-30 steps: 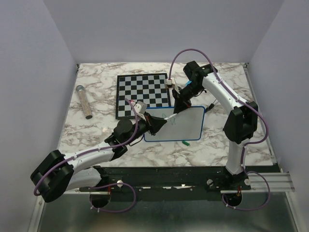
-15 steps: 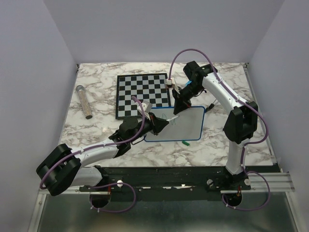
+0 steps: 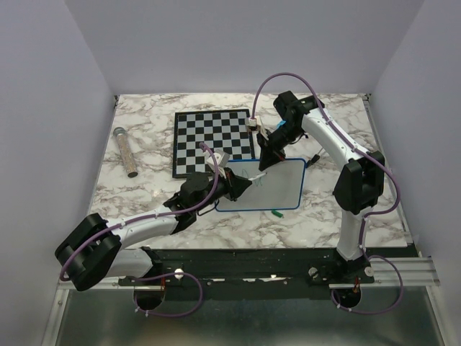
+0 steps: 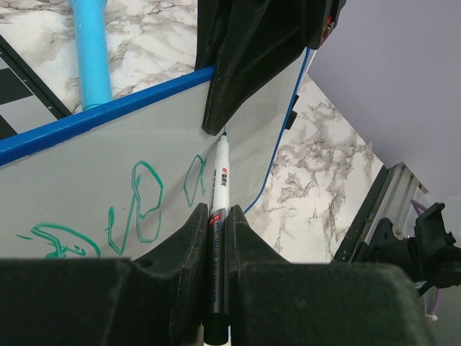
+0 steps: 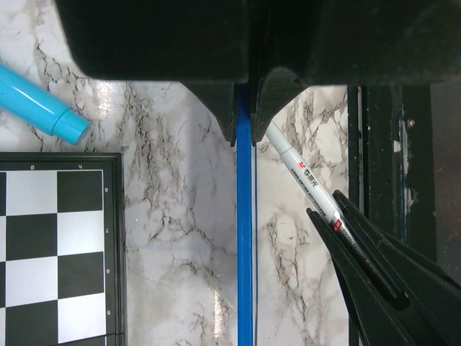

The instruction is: Write a sentence on the whiteboard

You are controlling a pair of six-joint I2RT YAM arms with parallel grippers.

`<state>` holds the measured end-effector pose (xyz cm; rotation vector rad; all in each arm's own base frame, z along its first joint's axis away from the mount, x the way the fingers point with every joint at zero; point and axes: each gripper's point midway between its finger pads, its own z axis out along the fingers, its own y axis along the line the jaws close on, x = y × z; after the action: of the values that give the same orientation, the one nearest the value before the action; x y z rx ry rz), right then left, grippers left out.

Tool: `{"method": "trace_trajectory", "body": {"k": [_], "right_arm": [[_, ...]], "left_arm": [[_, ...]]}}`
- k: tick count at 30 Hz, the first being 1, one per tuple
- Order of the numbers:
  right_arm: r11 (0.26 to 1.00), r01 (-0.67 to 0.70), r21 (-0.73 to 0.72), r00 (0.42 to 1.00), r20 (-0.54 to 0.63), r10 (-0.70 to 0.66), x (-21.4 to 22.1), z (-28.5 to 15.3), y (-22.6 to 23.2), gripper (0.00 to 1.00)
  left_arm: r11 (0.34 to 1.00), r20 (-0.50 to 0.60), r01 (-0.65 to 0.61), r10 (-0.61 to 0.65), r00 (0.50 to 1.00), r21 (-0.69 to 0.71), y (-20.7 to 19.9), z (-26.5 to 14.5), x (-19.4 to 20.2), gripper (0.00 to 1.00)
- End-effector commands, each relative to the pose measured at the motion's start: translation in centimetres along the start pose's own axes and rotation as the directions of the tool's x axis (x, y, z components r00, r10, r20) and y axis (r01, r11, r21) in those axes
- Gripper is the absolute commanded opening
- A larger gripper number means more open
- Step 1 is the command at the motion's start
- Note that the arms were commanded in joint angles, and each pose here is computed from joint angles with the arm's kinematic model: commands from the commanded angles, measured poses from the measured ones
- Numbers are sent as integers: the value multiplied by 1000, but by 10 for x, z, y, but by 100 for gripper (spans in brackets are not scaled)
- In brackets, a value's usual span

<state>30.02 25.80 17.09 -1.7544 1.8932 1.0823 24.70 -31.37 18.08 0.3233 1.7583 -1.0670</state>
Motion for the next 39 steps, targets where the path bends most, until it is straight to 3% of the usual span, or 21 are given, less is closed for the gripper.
{"method": "trace_trajectory", "body": {"k": [1, 39], "right_arm": [[997, -47, -66, 999, -28, 46, 12, 10, 9, 1], [996, -48, -69, 999, -26, 47, 11, 10, 10, 0]], "left_arm": [[999, 0, -21, 21, 1000, -46, 8, 3, -3, 0], [998, -135, 25, -32, 990, -58, 14, -14, 39, 0]]}}
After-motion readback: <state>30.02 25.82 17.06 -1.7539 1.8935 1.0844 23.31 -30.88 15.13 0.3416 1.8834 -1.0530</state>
